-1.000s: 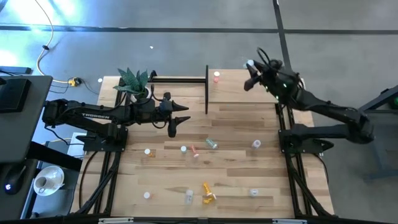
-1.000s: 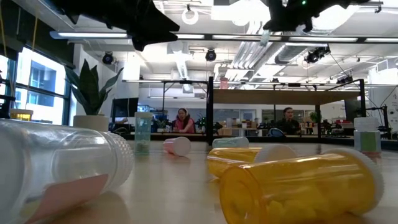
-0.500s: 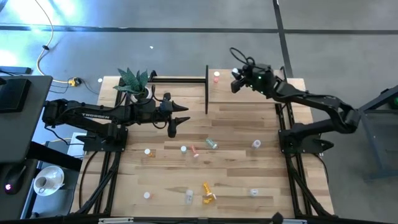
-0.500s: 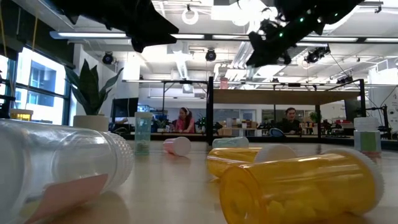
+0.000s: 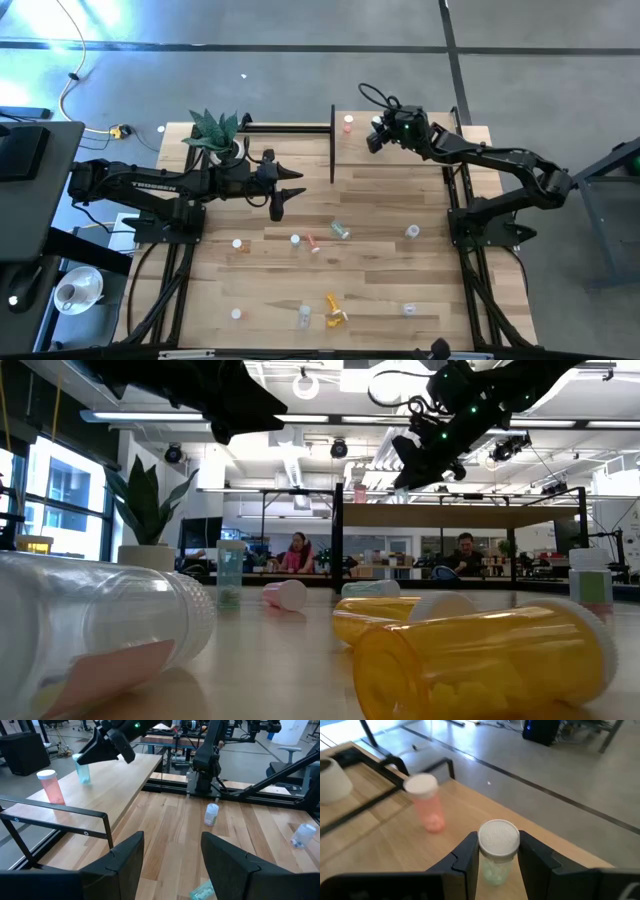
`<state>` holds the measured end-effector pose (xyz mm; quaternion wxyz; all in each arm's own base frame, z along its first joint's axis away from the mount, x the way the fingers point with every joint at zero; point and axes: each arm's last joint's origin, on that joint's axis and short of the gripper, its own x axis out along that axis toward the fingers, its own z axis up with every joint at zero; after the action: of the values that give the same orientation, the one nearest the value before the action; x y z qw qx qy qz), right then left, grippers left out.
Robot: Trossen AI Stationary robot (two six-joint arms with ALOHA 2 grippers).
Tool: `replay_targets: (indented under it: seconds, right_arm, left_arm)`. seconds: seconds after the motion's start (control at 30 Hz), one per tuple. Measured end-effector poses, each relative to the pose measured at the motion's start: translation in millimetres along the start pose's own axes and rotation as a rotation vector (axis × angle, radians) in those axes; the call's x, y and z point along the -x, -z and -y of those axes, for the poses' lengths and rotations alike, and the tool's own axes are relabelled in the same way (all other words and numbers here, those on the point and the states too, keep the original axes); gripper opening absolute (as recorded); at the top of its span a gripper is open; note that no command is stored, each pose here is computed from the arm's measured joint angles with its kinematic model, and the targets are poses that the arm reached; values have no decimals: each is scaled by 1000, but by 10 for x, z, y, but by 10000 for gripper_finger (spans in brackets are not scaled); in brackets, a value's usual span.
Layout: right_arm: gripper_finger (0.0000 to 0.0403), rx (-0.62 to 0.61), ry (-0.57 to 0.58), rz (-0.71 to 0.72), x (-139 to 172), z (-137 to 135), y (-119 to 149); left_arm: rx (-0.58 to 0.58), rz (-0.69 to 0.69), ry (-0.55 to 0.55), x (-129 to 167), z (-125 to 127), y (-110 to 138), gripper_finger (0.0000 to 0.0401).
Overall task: Pick and place medicine bottles onto shelf by color
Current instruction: Put the bottom green pill bottle on the shelf, then put the top orange pill bottle on the shelf
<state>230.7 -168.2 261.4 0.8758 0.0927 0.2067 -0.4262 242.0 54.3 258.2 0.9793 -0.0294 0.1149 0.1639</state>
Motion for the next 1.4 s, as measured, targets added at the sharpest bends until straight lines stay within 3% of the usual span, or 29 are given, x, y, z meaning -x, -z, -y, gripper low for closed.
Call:
replay_targets:
  seconds: [0.43, 0.7, 0.93, 1.2, 1.4]
  right_arm:
    - [101, 22, 17, -22, 5, 8, 20]
    - [141, 25, 17, -26, 2, 8, 26]
    - [148, 22, 16, -10, 31, 13, 2]
    - [149, -5, 3, 86, 303, 66, -155]
    - [149, -8, -92, 82, 655, 30, -178]
  left_arm:
    - [0, 0, 0, 0, 0, 0, 188]
    - [0, 0, 0, 0, 0, 0, 188]
    - [0, 0, 0, 0, 0, 0, 188]
    - [0, -1, 0, 0, 0, 1, 188]
    - [-4, -29, -1, 0, -1, 28, 188]
